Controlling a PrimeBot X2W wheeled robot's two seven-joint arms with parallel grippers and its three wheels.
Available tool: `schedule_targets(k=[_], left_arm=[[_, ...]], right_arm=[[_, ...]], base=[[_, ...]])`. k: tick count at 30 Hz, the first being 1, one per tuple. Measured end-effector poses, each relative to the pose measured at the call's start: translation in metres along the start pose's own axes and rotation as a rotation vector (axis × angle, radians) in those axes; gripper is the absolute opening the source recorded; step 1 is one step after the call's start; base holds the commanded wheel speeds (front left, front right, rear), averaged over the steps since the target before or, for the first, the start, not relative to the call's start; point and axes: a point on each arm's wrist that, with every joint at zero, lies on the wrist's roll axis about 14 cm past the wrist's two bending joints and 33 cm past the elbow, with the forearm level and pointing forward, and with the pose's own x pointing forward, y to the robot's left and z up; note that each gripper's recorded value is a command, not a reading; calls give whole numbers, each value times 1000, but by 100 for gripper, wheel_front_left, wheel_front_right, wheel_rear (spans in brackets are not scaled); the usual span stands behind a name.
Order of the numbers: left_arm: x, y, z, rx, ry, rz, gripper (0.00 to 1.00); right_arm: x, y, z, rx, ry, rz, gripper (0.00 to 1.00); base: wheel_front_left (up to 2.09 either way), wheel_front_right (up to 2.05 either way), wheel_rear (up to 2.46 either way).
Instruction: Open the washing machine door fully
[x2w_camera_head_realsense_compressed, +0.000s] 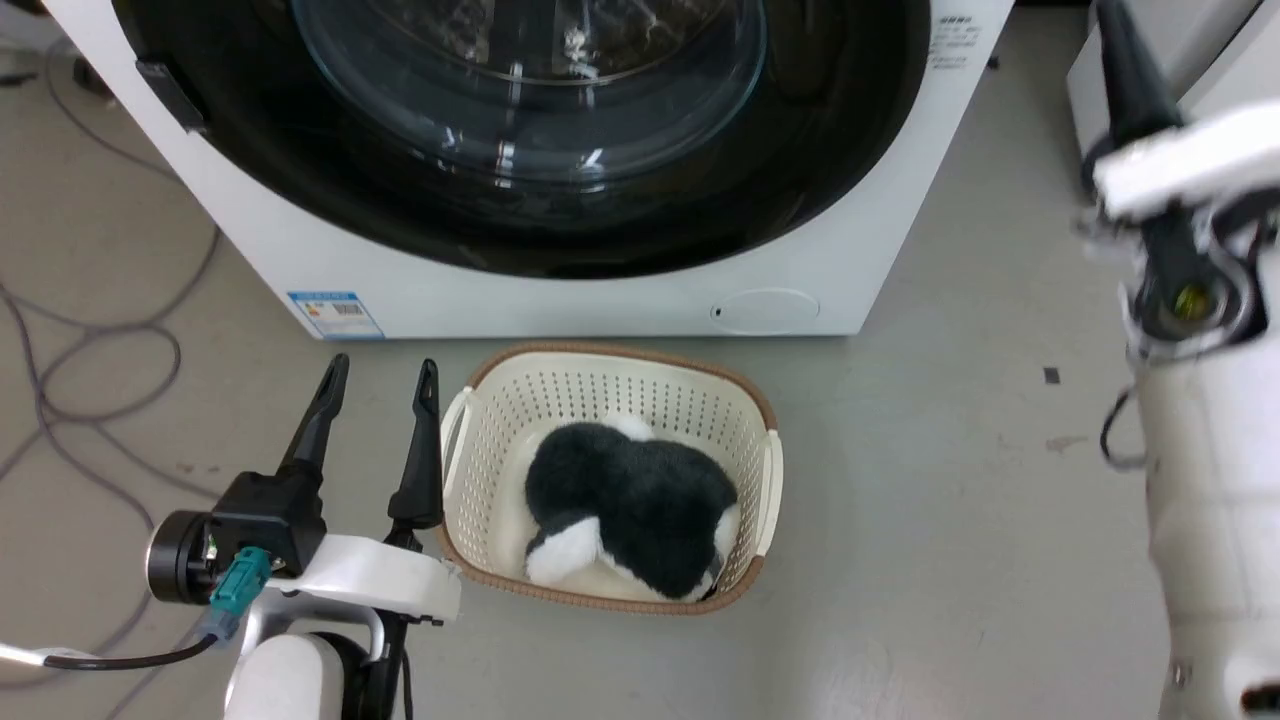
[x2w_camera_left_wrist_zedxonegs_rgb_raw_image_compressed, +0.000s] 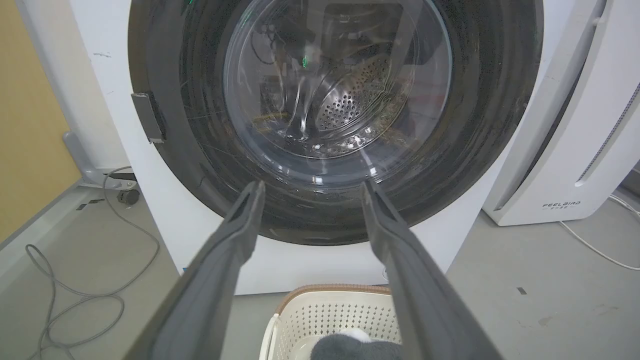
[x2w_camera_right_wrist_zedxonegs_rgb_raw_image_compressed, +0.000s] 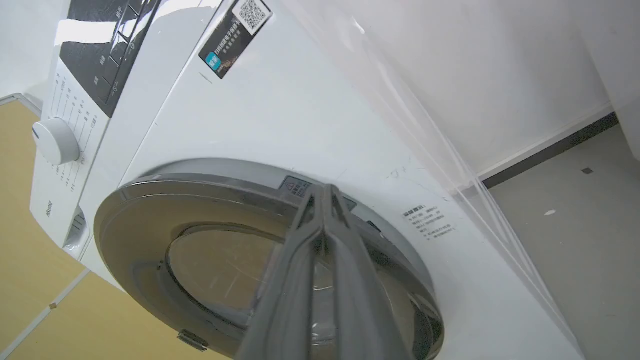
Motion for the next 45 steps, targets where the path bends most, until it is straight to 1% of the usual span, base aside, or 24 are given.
schedule_targets(k=[4,9,16,23,26,31,37,40,43,45], left_arm=[[4,2,-5,-4,3,-2,100],[11,4,-8,-10,-3,1,100],[17,8,-13,-18,-3,2,100],[23,11,-17,-24,-10,5,100],[25,12,-19,-30,-11,7,100],[25,14,-25,-34,-2,8,100],[30,14,-27,-44,-12,6,100],[32,15,-28,-48,-15,7,100],[34,15,-29,-56,-20,4,100],[35,14,-29,-63,-22,2,100]], right_arm=[[24,9,-2,46,40,13,0],[48,21,-18,67,145,29,0],[73,40,-42,49,291,57,0],[92,52,-59,26,389,61,0],[99,55,-63,19,409,57,0],[107,54,-67,-4,475,46,0],[111,50,-74,-23,598,29,0],[106,48,-86,-23,692,19,0],[96,50,-109,-5,812,14,0],[94,55,-110,0,851,20,0]], base=[[0,0,0],[0,0,0],[0,0,0],[0,0,0],[0,0,0],[0,0,0],[0,0,0],[0,0,0],[0,0,0],[0,0,0]])
